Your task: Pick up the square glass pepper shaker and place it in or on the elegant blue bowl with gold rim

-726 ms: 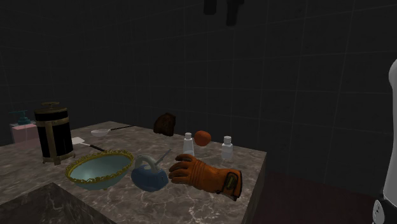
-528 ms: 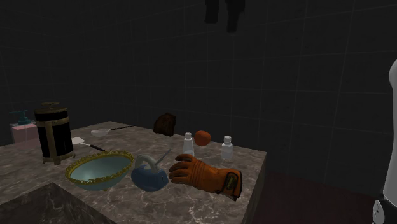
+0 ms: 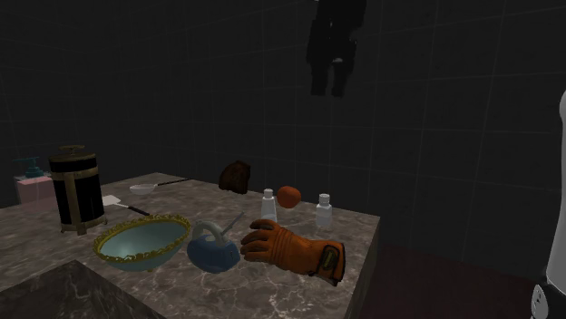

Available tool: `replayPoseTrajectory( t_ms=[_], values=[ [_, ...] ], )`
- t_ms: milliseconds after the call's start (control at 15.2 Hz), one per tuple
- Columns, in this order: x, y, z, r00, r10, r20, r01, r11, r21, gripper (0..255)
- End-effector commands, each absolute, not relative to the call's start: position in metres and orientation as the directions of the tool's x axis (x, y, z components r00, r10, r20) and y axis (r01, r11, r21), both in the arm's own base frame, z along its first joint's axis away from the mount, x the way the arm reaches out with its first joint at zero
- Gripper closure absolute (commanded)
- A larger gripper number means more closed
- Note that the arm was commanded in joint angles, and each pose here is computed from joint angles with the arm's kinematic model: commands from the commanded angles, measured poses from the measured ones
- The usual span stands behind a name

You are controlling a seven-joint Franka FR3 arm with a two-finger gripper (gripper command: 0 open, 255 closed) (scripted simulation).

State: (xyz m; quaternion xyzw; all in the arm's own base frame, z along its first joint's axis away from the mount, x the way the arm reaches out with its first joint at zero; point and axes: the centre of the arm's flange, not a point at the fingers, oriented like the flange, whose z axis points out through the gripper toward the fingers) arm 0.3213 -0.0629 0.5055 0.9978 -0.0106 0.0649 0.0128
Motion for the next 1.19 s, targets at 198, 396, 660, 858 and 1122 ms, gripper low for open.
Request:
replayPoseTrajectory(
  t_ms=[198, 396, 660, 858, 1122],
  values=[
    [0.325, -0.108, 0.456, 0.988, 0.000, 0.151, -0.002, -1.000, 0.014, 0],
    [0.328, -0.135, 0.426, 0.987, 0.011, 0.163, 0.010, -1.000, 0.009, 0],
    [0.333, -0.171, 0.387, 0.984, 0.025, 0.179, 0.025, -1.000, 0.001, 0],
    [0.338, -0.198, 0.357, 0.981, 0.035, 0.191, 0.037, -0.999, -0.004, 0],
    [0.345, -0.234, 0.317, 0.977, 0.049, 0.207, 0.053, -0.999, -0.011, 0]
  ],
)
